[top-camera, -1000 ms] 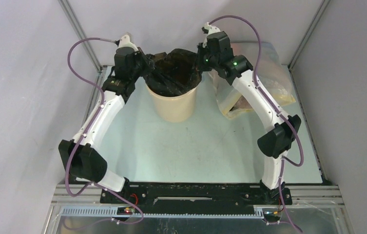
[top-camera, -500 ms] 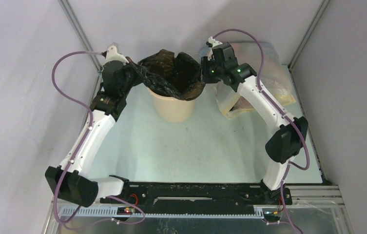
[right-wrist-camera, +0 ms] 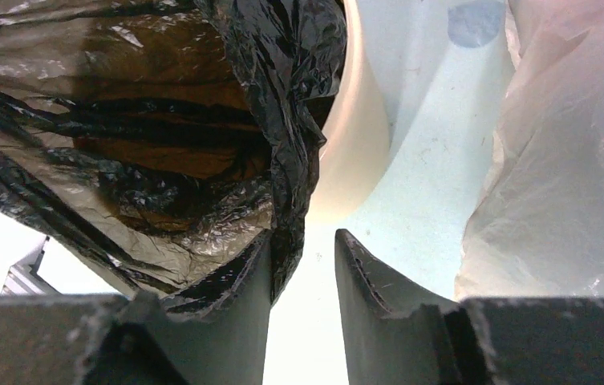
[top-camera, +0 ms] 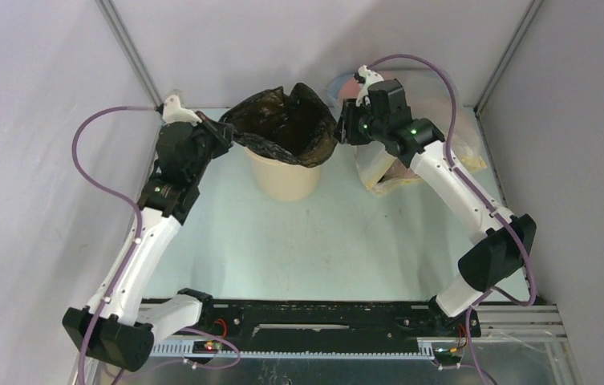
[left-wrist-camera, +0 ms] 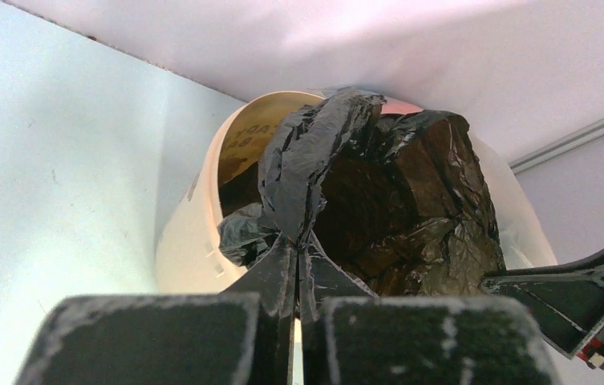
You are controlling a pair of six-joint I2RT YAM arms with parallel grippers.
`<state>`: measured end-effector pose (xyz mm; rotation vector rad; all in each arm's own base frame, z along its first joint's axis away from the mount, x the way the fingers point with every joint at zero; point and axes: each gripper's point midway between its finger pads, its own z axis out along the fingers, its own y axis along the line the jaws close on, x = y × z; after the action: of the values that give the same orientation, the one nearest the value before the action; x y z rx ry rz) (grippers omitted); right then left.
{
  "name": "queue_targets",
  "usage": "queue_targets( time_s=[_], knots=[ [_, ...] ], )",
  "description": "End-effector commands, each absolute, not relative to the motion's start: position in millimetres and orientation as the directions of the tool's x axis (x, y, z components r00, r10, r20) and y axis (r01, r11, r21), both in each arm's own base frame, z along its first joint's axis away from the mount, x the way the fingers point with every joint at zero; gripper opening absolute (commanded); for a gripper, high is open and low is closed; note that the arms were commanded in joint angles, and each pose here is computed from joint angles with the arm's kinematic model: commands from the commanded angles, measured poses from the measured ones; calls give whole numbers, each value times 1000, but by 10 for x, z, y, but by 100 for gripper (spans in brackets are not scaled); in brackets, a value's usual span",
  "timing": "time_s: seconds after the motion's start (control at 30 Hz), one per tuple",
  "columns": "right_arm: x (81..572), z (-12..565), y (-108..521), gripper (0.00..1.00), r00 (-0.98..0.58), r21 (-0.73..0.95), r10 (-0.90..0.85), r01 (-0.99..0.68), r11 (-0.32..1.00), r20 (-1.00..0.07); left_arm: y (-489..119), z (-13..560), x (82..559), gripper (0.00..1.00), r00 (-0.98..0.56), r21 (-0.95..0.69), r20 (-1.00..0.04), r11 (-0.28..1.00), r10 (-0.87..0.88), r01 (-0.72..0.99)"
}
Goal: Put the trash bags into the trash bin
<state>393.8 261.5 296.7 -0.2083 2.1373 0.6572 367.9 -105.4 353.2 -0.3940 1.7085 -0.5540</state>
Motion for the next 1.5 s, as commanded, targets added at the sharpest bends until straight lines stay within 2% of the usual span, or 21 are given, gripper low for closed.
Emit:
queue_targets(
  time_s=[0.0,0.2,0.37,0.63,0.83,0.93,1.03,1.1,1.47],
  knots=[
    [3889,3095,2615,36,-574,390,100,-408,825,-812,-937,3638,3550,0,-145,-556,-825,831,-546,32],
    [3838,2933,2601,36,-591,396,95,-405,824,-801,-881,3535,3454,0,-143,-554,-825,832,-547,14],
    [3814,2777,2608,30,-611,405,92,-396,824,-786,-849,3397,3407,0,-153,-551,-824,835,-545,-5],
    [3762,2612,2613,29,-629,416,91,-393,820,-772,-739,3135,3312,0,-156,-548,-820,834,-551,-66],
    [3685,2716,2696,35,-638,478,113,-437,762,-762,-769,3106,3282,0,-151,-563,-813,826,-562,-39],
    [3648,2777,2708,27,-635,493,125,-445,747,-762,-783,3102,3271,0,-158,-563,-813,826,-561,-32],
    [3618,2757,2720,8,-642,504,128,-446,740,-756,-749,3035,3257,0,-161,-557,-814,829,-557,-52],
    [3600,2700,2716,0,-651,504,123,-440,743,-749,-705,2949,3252,0,-165,-545,-818,834,-551,-82],
    [3727,2182,2510,0,-677,417,89,-340,843,-730,-581,2494,3278,0,-187,-534,-805,826,-562,-181]
  ],
)
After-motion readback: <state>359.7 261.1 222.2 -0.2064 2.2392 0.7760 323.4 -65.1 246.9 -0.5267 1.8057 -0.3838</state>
